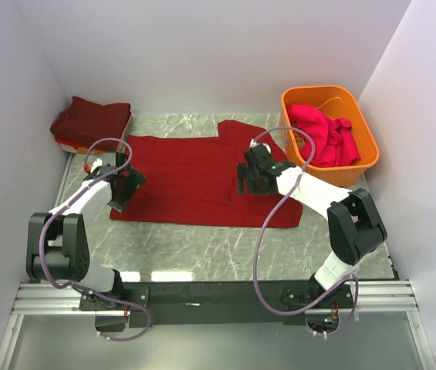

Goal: Fold and stack the t-shirts
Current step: Fold the tshirt

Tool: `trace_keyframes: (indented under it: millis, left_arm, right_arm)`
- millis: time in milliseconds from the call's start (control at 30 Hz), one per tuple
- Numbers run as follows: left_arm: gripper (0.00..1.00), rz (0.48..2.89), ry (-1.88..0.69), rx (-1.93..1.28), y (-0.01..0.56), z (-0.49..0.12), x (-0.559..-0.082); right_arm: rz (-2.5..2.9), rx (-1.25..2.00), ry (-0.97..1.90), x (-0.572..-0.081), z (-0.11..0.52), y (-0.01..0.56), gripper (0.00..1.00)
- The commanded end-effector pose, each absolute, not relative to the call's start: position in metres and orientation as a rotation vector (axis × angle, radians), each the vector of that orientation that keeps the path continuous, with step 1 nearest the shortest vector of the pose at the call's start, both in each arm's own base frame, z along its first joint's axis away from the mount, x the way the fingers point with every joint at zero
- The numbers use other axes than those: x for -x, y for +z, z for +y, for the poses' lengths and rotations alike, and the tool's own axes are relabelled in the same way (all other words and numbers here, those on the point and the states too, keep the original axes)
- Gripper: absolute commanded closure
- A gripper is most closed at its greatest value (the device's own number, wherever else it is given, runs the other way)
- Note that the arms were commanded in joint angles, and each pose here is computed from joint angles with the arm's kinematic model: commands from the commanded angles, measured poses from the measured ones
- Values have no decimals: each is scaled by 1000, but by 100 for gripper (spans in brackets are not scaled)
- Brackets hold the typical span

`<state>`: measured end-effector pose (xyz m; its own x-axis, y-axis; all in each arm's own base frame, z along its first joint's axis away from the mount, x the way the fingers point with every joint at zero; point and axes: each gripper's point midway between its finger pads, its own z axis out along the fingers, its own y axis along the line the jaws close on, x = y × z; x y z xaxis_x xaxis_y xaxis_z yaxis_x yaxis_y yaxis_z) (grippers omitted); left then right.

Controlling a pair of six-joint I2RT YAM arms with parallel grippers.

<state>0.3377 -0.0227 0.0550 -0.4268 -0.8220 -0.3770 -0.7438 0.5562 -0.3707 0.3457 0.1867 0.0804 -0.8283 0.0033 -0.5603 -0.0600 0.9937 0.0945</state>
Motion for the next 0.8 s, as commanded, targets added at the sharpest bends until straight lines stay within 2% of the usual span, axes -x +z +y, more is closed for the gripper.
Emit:
trace_keyframes:
  millis: [0,200,367,567,767]
  left_arm:
    - [0,2203,-227,1193,84,-20,-356]
    - [1,2276,-225,1196,59,-27,-373]
    - [1,2344,-138,1252,29,-23,-353]
    - [1,2376,-31,1309,15,-13,-303]
    - [0,2381,92,1436,10,-2,-237]
  right_arm:
    - [2548,13,118,-333,173,81,14]
    - [2616,31,64,-333,169,51,14]
    - [2674,7,64,-320,165,35,14]
    - [2861,-58,93,-241,150,-1,14]
    - [2974,-92,143,-166,155,-6,14]
